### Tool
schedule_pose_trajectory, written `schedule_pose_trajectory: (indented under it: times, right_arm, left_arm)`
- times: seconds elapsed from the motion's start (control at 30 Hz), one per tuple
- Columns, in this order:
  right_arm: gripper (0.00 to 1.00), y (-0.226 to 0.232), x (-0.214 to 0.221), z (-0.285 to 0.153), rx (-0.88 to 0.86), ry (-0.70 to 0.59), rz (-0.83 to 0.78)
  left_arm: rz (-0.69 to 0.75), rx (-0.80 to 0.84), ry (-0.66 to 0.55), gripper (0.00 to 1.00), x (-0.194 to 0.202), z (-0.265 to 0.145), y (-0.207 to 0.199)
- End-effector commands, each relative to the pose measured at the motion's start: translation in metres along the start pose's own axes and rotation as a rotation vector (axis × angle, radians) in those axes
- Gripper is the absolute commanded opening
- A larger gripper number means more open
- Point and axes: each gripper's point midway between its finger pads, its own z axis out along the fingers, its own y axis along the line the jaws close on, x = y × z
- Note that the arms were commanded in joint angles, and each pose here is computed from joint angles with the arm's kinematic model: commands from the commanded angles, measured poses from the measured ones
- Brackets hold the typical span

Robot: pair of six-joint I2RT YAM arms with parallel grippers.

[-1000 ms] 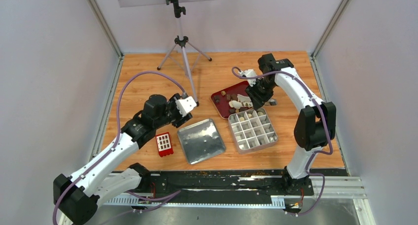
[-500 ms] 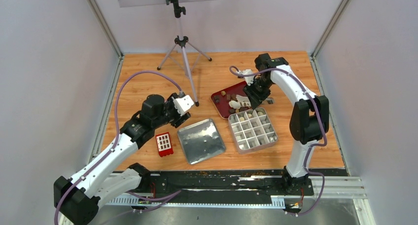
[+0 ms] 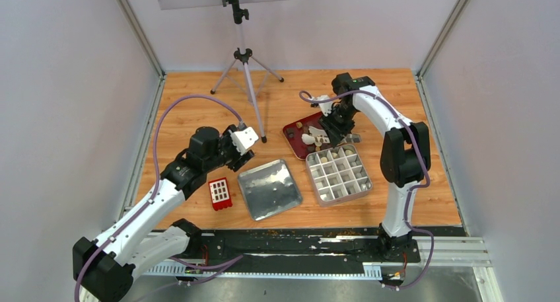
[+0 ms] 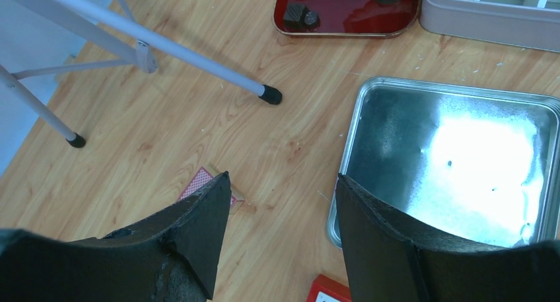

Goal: Pack the chocolate
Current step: Pick up the fake chocolate from the plate.

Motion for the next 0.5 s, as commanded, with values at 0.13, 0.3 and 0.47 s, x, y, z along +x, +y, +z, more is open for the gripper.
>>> schedule_pose_trajectory:
  times: [0.13,0.3,0.47]
  right_arm:
    - [0.41,0.007,0.002,-0.016,0.022,0.011,-0.015]
    - [0.41,-0.002,0.007,-0.010,0.063,0.039,-0.004]
    - [0.40,-0.013,0.008,-0.008,0.106,0.061,-0.004]
  left_arm:
    - [-0.017,-0.022,-0.056,0.68,-0.011,-0.002,0.006]
    - [-0.028,-0.019,-0.060,0.69,-0.011,-0.001,0.005]
    - [-0.029,-0.021,-0.061,0.69,-0.011,-0.003,0.005]
